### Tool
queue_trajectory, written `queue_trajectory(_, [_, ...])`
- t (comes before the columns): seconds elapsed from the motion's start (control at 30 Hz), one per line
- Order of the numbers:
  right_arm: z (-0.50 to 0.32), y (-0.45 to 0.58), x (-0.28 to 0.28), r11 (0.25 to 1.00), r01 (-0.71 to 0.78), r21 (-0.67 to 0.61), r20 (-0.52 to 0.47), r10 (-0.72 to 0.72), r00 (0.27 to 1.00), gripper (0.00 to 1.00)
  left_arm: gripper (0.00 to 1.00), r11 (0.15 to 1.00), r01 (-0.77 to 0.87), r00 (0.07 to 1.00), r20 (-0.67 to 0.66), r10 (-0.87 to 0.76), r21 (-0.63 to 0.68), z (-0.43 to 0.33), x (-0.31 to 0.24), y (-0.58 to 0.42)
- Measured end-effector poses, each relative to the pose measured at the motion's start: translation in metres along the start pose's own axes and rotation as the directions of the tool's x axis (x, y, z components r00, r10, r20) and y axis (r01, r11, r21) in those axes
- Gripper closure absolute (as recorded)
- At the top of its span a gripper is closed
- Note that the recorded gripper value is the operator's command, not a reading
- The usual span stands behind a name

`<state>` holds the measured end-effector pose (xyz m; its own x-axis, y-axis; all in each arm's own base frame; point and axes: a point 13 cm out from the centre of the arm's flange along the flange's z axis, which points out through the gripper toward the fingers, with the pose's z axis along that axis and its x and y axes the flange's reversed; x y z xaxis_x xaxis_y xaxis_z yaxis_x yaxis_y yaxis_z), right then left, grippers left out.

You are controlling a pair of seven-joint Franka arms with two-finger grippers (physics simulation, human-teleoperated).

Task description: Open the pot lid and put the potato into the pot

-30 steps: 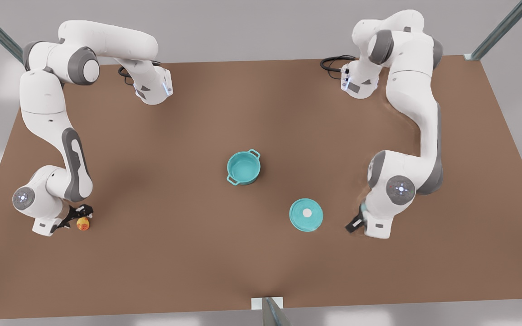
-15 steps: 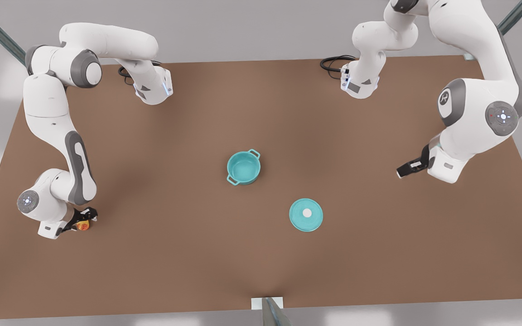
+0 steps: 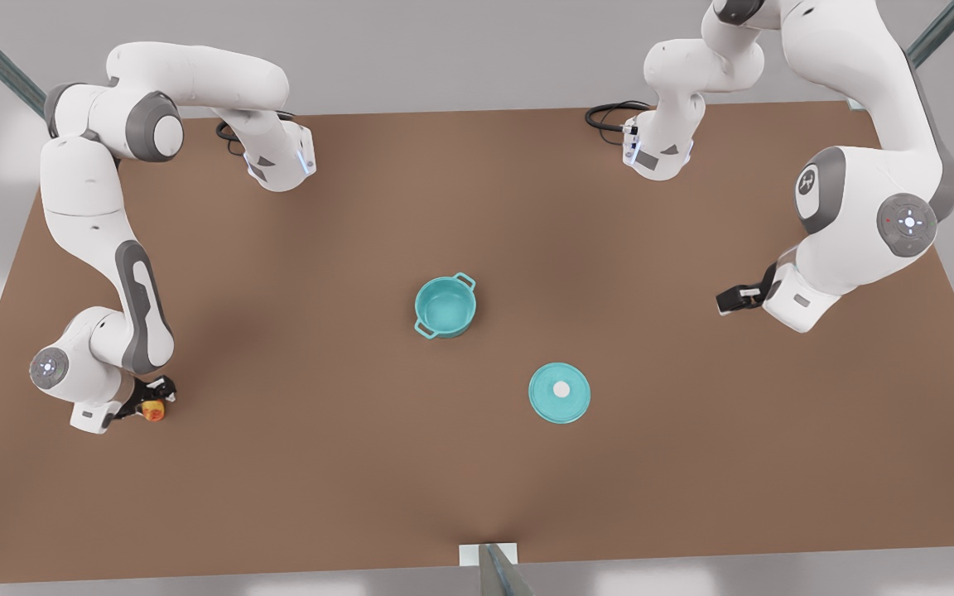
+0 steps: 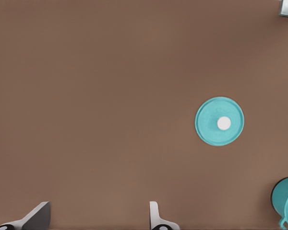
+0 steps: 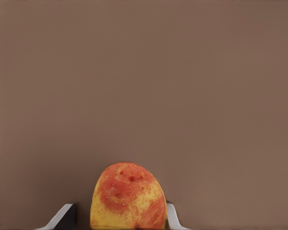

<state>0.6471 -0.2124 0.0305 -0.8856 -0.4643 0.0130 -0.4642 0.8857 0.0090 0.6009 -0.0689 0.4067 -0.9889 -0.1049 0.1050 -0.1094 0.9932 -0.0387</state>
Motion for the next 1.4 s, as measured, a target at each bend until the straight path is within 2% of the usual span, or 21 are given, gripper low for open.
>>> queue_trajectory(0.2, [-0.002,0.006,0.002,1.000,0.009,-0.021,-0.015,-0.009,1.000,0.41,0.00,0.999,-0.040,0.999,-0.004,0.040,-0.001,0.001,0.001,0.000])
queue_trajectory(0.37, [-0.005,0.009,0.003,0.999,0.016,-0.034,-0.024,-0.016,1.000,0.48,0.00,0.998,-0.065,0.998,-0.004,0.065,-0.001,0.001,0.001,0.000])
queue_trajectory(0.6, [-0.032,0.024,-0.013,0.998,0.048,-0.046,-0.014,-0.048,0.999,0.48,0.00,0.996,-0.090,0.996,-0.004,0.090,-0.001,0.001,0.001,0.000])
queue_trajectory(0.8, [-0.110,0.090,-0.087,0.983,0.183,-0.018,0.052,-0.182,0.982,0.48,0.00,0.993,-0.114,0.993,0.010,0.114,0.004,-0.006,-0.001,-0.006])
queue_trajectory(1.0, [-0.139,0.168,-0.134,0.953,0.301,-0.016,0.065,-0.300,0.952,0.50,0.00,0.986,-0.165,0.985,0.043,0.165,-0.013,-0.007,-0.009,-0.020])
queue_trajectory(1.07, [-0.144,0.189,-0.143,0.945,0.327,-0.024,0.069,-0.325,0.943,0.50,0.00,0.991,-0.136,0.989,0.066,0.135,0.018,-0.011,-0.018,-0.006])
queue_trajectory(1.2, [-0.151,0.238,-0.159,0.923,0.382,-0.049,0.069,-0.379,0.923,0.50,0.00,0.983,0.060,0.993,0.086,-0.076,0.171,-0.033,-0.032,0.108])
queue_trajectory(1.4, [-0.161,0.318,-0.169,0.881,0.466,-0.087,0.054,-0.462,0.885,0.50,0.00,0.978,-0.024,0.998,0.064,0.011,0.208,-0.030,-0.026,0.079])
